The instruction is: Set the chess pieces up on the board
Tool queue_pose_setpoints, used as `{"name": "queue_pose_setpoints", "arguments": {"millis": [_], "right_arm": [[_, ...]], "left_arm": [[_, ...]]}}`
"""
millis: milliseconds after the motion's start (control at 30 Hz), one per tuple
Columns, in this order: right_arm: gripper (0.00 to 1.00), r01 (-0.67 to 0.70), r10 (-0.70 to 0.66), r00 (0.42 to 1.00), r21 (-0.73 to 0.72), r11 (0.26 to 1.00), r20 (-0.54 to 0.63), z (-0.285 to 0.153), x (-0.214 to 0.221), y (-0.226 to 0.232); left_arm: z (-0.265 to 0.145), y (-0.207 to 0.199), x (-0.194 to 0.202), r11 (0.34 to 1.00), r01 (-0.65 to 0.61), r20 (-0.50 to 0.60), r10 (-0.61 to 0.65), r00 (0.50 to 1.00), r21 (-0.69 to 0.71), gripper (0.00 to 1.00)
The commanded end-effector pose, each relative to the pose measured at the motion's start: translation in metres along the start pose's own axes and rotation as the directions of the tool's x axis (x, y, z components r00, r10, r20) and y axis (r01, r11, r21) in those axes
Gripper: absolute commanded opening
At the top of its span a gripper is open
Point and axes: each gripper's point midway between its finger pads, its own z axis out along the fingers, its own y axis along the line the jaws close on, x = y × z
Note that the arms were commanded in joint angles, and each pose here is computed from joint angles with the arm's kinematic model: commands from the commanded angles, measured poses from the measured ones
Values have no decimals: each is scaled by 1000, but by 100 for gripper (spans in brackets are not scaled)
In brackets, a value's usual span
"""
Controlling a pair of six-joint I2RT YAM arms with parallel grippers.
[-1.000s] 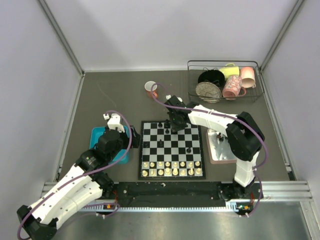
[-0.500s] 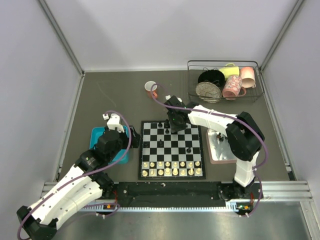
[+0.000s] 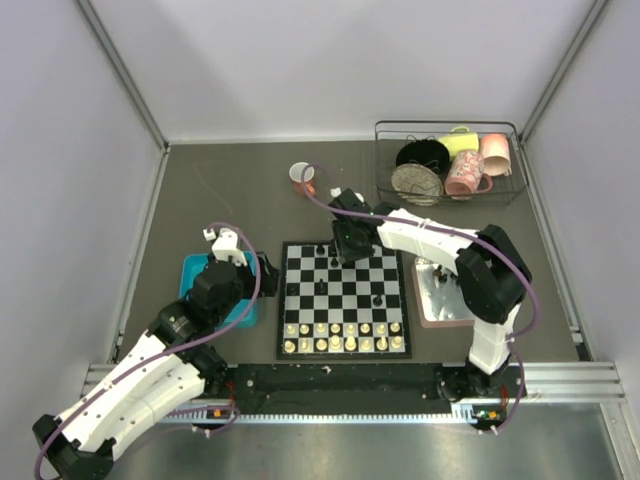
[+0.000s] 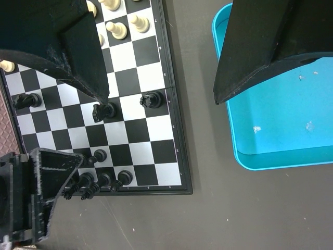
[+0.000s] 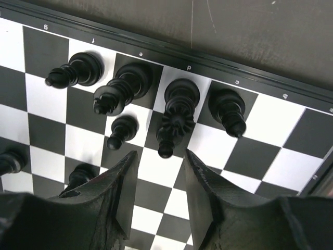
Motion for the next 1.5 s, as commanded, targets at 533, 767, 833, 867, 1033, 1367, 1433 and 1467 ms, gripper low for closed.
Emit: {"name": "queue_pose_setpoints", "arguments": {"millis": [533,767,833,867,1033,1367,1433,1467], "right_arm": [[41,-482,447,866,137,865,224,-105,64,-204],[38,-516,487,855,195,834,178,-84,74,-220],[36,-521,495,853,191,832,167,-76,74,-222],[35,-524,499,851,193,830,165,-74,74,-223],[32,-523,502,852,220,823,149,-66,78,-227],[27,-514,494,858,275,812,144,-57,81,-239],[25,-512,492,859,280,812,144,-56,80,-241],[24,-511,492,859,284,811,142,-56,81,-242]], "left_arm": [[5,-4,3,1000,-11,-8,11,1000,18,86],[12,-17,-4,998,-25,-11,26,1000,57,85],[13,-18,-3,998,-32,-19,33,999,58,85],[13,-18,-4,998,-33,-18,34,999,59,85],[13,-17,-5,998,-34,-11,35,999,55,85],[13,-17,0,998,-29,-17,30,999,63,85],[12,-16,0,998,-29,-16,30,999,60,85],[12,-16,0,998,-29,-14,30,999,61,85]]}}
